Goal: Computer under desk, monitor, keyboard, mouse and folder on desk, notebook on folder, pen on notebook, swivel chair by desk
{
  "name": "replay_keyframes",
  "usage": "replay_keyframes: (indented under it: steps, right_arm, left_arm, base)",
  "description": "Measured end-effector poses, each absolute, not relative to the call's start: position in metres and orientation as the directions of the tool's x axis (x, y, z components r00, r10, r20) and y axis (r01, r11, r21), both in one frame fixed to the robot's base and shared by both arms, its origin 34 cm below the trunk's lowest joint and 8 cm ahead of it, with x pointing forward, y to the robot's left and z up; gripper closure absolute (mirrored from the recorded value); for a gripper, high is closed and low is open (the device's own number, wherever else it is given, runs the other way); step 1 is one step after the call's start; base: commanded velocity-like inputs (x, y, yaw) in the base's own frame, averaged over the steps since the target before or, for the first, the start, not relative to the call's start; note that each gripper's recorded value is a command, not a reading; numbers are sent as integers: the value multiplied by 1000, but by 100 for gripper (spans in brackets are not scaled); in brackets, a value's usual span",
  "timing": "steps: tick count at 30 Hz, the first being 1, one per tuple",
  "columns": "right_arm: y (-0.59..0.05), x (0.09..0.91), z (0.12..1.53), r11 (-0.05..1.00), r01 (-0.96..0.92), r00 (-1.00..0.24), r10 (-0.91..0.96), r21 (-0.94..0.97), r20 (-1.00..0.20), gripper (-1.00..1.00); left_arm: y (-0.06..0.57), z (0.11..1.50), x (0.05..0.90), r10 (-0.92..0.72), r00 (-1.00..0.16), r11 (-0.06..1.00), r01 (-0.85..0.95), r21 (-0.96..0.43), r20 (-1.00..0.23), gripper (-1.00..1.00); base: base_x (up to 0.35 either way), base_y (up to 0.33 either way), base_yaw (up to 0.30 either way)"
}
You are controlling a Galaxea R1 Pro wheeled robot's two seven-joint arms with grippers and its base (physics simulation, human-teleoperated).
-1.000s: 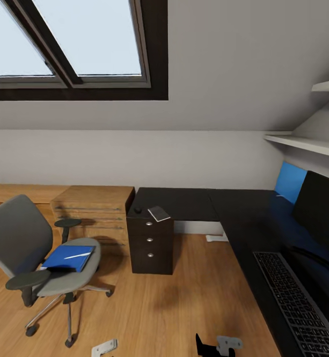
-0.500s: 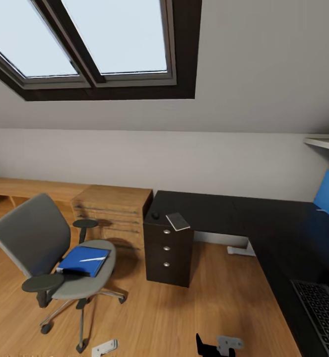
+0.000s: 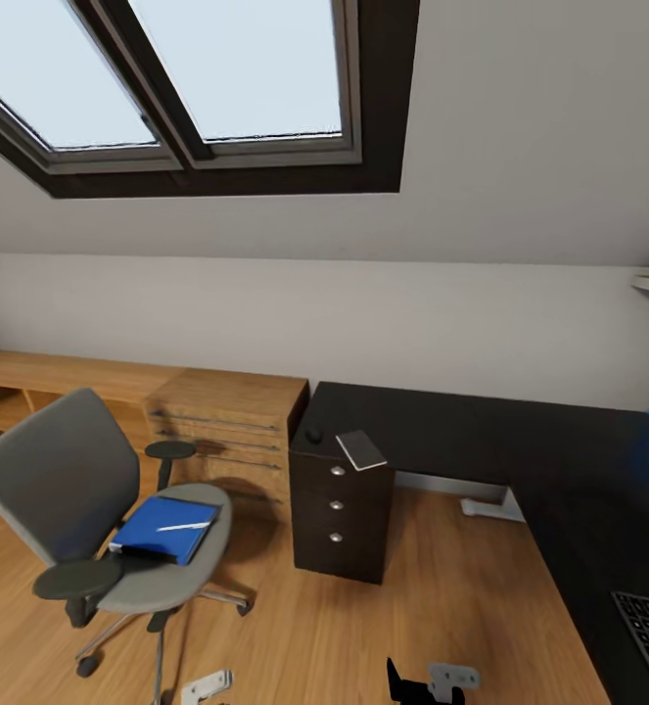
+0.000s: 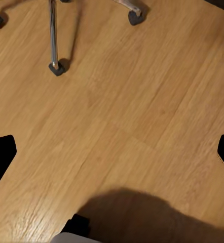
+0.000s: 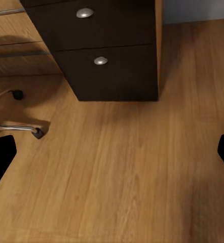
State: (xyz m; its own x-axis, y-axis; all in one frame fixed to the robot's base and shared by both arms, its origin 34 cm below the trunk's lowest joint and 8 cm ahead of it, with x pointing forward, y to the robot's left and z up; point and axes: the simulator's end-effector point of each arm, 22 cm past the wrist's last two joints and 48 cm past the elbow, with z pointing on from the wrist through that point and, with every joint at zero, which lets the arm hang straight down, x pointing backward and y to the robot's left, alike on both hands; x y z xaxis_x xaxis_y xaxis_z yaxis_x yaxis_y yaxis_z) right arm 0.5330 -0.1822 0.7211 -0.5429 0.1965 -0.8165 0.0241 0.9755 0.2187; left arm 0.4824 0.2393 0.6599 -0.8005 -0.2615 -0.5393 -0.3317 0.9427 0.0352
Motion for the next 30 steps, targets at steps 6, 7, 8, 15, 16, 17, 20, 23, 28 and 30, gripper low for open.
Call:
replay_keyframes:
  steps: [6, 7, 8, 15, 16, 17, 20, 23, 28, 30]
  right_arm:
    - [-184, 546, 733, 974, 25, -513, 206, 226, -833, -100]
    - [-183, 552, 739, 973, 22, -501, 210, 230, -840, -100]
    - [-181, 565, 752, 971, 19, -475, 218, 238, -852, -100]
    - [-195, 631, 823, 972, 115, -486, 236, 205, -842, -100]
    - [-197, 640, 841, 972, 133, -487, 236, 196, -841, -100]
    - [-197, 646, 857, 972, 144, -492, 232, 185, -839, -100]
    - [-199, 656, 885, 974, 162, -503, 219, 157, -836, -100]
    - [-202, 677, 917, 978, 169, -507, 195, 126, -840, -100]
    - [-206, 724, 972, 984, 148, -520, 167, 104, -838, -100]
    - [-209, 726, 966, 982, 154, -539, 173, 106, -824, -100]
  left_arm:
    - [220, 691, 526, -240, -699, 952, -304, -24, -674, -100]
    - [216, 696, 532, -230, -691, 957, -289, -29, -686, -100]
    - [206, 704, 542, -211, -677, 965, -261, -38, -705, -100]
    - [160, 771, 602, -196, -647, 977, -191, -92, -737, -100]
    - [158, 793, 616, -199, -633, 976, -193, -96, -748, -100]
    - [158, 819, 629, -193, -620, 977, -189, -95, -761, -100]
    - [153, 871, 648, -178, -597, 982, -158, -102, -783, -100]
    - [147, 907, 655, -177, -586, 984, -131, -123, -791, -100]
    - [171, 922, 663, -235, -585, 970, -187, -153, -776, -100]
    - [178, 920, 663, -244, -586, 967, -202, -152, -773, -100]
  base:
    - [324, 0, 0]
    - [324, 0, 0]
    - [324, 0, 0]
    - [324, 0, 0]
    - [324, 0, 0]
    - [324, 0, 0]
    - [324, 0, 0]
    - [324, 0, 0]
    - [324, 0, 0]
    - [324, 0, 0]
